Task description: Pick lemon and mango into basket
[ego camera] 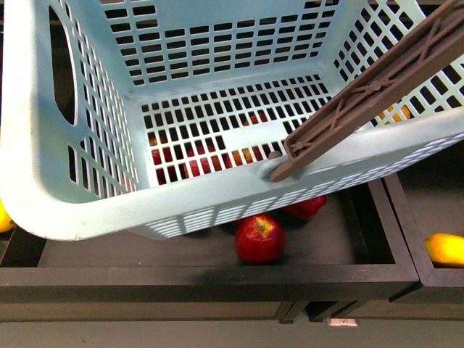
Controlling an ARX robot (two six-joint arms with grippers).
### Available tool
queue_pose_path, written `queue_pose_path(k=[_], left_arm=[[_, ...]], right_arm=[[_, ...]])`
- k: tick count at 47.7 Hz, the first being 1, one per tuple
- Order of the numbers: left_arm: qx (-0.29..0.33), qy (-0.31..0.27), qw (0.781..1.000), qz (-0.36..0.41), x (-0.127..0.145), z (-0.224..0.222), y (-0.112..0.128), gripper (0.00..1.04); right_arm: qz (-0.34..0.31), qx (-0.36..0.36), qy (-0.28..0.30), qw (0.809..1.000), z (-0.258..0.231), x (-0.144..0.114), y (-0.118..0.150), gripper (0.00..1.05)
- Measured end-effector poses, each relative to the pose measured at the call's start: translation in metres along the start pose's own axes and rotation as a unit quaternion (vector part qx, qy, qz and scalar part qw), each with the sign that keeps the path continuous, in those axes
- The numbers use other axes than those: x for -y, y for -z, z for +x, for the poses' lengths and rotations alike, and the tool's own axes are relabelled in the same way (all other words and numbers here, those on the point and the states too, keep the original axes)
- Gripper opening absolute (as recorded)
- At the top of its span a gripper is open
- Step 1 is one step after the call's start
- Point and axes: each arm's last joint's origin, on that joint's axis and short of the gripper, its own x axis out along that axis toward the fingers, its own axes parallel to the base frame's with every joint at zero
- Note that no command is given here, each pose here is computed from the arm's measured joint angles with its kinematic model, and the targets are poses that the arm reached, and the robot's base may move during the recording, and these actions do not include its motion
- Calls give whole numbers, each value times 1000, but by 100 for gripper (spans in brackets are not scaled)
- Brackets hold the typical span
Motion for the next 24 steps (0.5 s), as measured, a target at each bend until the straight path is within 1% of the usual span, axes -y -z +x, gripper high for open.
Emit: queue_pose_path(k=[13, 24], left_arm=[[0, 0, 1000, 0, 0, 0, 0, 5], [0, 0, 1000, 0, 0, 0, 0, 5]], right_arm=[[1, -10, 11, 1000, 14, -2, 6, 96], [7, -7, 20, 1000, 26, -6, 0, 96]])
